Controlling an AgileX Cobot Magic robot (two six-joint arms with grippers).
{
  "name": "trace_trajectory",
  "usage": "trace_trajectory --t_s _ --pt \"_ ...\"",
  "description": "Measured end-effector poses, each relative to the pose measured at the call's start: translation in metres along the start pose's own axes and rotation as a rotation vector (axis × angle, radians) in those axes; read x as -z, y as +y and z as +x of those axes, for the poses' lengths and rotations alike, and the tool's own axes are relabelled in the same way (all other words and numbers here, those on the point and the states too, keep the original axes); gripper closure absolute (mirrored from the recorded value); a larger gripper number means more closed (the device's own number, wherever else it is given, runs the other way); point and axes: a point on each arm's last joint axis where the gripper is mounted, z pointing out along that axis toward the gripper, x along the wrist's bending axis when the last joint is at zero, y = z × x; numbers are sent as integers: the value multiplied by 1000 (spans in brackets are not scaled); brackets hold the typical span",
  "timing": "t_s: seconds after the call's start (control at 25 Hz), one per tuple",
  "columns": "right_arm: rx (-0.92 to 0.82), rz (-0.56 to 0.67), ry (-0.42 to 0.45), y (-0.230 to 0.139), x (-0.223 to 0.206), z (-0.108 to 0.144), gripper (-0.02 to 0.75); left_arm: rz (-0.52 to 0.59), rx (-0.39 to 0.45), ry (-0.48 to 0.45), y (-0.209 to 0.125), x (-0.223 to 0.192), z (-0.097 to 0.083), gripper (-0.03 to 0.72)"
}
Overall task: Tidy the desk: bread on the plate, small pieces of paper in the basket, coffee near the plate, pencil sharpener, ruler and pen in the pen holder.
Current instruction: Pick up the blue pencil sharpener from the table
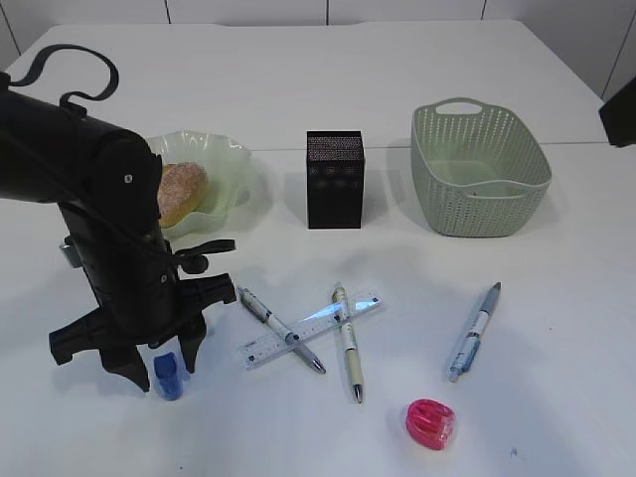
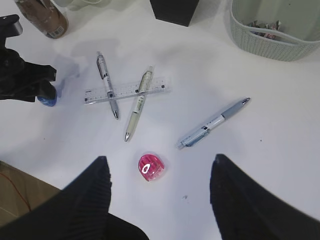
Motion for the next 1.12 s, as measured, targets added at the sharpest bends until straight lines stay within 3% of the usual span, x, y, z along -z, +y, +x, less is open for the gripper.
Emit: trace_trajectory --t_s 0.88,1.12 --pt "0 0 0 0 0 0 245 1 -4 9 2 -13 -2 373" --pt "0 0 0 0 0 0 245 1 -6 14 2 -15 -2 463"
